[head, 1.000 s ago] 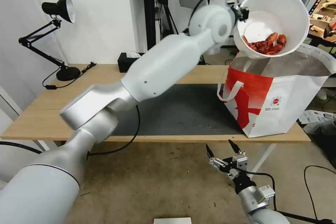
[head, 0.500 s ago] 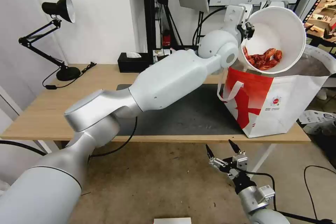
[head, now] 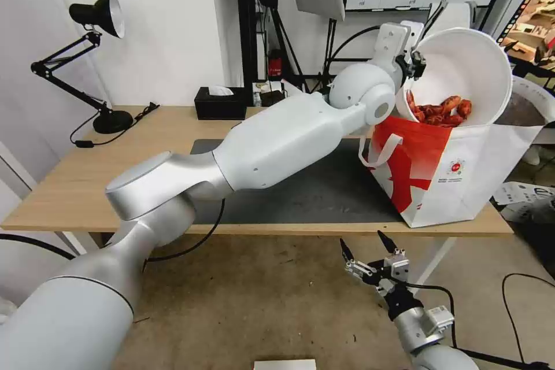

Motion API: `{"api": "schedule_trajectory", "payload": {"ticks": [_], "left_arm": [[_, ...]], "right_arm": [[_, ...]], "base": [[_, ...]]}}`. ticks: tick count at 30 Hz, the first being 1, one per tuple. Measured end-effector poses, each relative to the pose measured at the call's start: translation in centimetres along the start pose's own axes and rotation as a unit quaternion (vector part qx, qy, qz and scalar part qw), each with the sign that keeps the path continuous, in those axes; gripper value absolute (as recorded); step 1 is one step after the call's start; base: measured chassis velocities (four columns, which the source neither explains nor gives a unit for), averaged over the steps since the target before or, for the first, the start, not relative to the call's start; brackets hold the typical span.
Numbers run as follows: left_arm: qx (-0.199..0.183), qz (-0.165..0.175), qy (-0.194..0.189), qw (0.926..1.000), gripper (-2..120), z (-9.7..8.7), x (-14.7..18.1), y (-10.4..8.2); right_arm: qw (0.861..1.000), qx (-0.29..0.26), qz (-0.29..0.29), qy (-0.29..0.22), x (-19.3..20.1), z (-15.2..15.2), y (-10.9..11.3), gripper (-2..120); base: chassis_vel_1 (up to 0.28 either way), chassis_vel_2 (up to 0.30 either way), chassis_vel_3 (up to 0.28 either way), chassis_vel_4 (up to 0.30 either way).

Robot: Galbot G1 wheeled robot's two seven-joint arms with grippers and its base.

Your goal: Pick up the trash from the table and place it into the takeout bag.

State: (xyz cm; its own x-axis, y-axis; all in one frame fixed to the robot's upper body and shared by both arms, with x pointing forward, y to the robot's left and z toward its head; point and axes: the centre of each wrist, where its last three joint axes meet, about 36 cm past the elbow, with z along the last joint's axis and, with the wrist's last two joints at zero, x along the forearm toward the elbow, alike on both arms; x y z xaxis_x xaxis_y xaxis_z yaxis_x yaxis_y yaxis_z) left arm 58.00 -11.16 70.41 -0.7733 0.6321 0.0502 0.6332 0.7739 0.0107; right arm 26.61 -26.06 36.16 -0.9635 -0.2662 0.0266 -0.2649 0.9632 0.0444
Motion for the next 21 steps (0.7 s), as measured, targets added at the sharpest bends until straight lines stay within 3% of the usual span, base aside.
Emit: {"api": "schedule_trajectory", "payload": {"ticks": [21], "left_arm": [[0.021,0.038,0.044,0.9981,0,2.7,0.4,-1.5]], "right_arm": [[1.0,0.0,0.0,0.0,0.0,0.0,0.0,100]], "base": [[0.0,0.0,0.0,0.0]]}}
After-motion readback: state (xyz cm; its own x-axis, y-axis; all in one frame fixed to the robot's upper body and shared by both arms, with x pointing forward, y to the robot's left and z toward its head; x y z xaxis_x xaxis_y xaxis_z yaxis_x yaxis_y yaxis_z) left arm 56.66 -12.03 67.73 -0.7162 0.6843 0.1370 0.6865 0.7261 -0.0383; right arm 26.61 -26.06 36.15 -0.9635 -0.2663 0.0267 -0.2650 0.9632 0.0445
